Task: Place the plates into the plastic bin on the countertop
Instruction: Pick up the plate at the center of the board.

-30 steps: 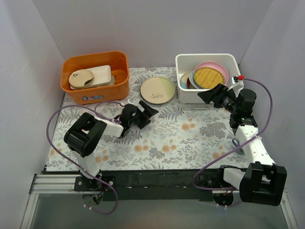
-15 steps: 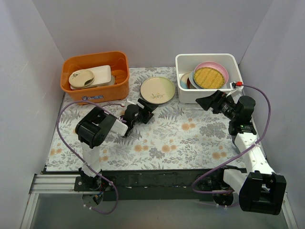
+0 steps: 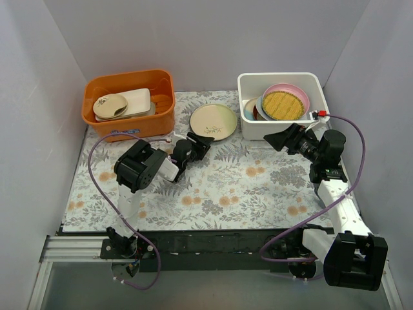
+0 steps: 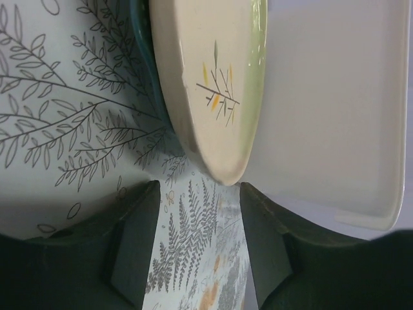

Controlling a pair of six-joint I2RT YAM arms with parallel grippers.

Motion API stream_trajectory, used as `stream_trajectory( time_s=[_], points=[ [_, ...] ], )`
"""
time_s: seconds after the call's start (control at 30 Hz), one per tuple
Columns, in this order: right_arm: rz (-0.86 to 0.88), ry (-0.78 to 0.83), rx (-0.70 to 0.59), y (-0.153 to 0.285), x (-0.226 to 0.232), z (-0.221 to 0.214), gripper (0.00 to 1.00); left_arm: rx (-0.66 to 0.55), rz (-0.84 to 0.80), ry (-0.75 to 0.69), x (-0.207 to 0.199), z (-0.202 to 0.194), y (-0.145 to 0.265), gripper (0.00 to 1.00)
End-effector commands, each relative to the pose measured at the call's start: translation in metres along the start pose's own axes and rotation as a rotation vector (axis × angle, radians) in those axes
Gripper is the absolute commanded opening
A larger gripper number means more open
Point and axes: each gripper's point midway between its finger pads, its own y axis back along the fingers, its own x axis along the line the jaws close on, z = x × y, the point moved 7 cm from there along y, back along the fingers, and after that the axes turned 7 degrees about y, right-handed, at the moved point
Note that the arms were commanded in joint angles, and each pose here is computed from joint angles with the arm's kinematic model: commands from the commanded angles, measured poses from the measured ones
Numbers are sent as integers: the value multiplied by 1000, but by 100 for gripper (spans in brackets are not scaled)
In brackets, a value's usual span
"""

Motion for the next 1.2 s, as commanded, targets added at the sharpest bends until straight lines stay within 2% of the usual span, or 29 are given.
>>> stream_trajectory(
  time_s=[0.0,0.3,0.67,0.77,0.8,0.9,1.17],
  points=[
    [43,66,-18,-1,4,5,98,-46,83,113,24,1,-7,51],
    [42,56,-1,-4,-1,0,98,-58,74,103,21,1,-18,44],
    [57,51,9,-5,-1,0,98,-51,106,122,27,-1,-27,27],
    [58,50,11,-6,-1,-1,98,-46,101,137,27,-1,-27,17],
    [60,53,10,-6,-1,-1,98,-45,98,140,27,-1,-26,10],
    [58,50,11,-6,-2,-1,98,-43,83,145,24,-1,-23,0],
    [65,44,15,-7,-3,-3,97,-41,39,178,8,0,-12,0]
  ],
)
